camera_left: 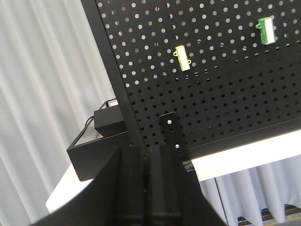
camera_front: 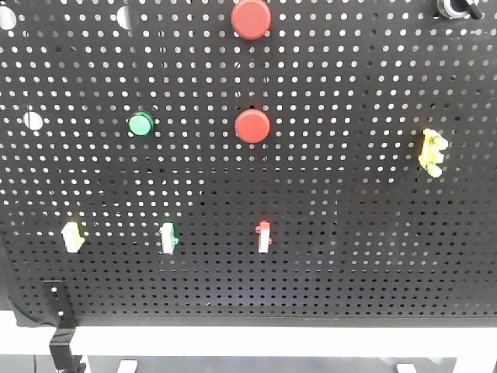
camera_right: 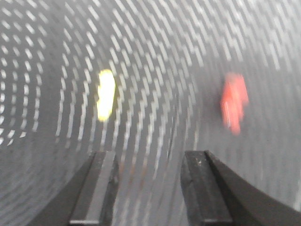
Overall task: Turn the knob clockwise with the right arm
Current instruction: 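Raise the right gripper toward the silver knob at the pegboard top, then align the open right gripper fingers around the knob's bar handle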
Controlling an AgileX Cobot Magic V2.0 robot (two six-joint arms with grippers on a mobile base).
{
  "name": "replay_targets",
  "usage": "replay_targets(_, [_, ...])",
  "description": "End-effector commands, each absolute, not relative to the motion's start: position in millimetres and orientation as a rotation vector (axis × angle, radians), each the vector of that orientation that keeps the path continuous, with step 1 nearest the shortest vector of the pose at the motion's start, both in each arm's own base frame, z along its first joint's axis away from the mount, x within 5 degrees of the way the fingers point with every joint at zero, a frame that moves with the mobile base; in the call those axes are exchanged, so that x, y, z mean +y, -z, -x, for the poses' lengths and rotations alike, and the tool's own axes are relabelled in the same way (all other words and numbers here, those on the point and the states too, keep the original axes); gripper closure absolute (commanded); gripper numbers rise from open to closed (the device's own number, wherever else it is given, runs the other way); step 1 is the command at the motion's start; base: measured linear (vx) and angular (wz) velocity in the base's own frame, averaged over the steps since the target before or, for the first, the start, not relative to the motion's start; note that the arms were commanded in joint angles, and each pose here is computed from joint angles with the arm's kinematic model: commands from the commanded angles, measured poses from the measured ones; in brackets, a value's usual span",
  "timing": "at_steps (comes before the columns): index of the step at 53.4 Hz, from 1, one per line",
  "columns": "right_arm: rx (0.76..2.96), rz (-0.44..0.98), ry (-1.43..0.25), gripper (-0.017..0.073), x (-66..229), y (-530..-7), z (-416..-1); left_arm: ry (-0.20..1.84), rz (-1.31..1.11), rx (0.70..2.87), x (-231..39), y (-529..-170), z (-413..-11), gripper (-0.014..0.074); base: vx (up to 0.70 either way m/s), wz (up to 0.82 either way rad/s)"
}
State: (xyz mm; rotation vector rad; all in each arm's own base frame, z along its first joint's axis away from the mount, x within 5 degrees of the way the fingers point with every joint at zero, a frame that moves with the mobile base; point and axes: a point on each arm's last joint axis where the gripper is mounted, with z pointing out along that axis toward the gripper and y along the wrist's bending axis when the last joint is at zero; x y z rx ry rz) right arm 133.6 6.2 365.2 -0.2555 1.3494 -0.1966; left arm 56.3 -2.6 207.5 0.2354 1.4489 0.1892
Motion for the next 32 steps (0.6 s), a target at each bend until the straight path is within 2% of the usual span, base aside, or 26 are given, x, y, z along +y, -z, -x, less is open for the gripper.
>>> replay_targets(1, [1.209, 0.340, 0.259, 0.0162, 10.6, -407.8, -146.8, -0.174, -0.233, 1.422, -3.5, -202.4, -58.5, 0.0600, 0.00, 0.00])
replay_targets(24, [1.092, 0.395, 0.382, 0.0162, 10.5, -506.9, -221.0, -0.174, -0.233, 1.422, -3.5, -202.4, -58.5, 0.0600, 0.00, 0.00])
replay_targets(32, [1.065, 0.363, 0.349, 0.0162, 10.4, -525.0, -235.6, -0.174, -0.233, 1.422, -3.5, -202.4, -58.5, 0.0600, 0.00, 0.00])
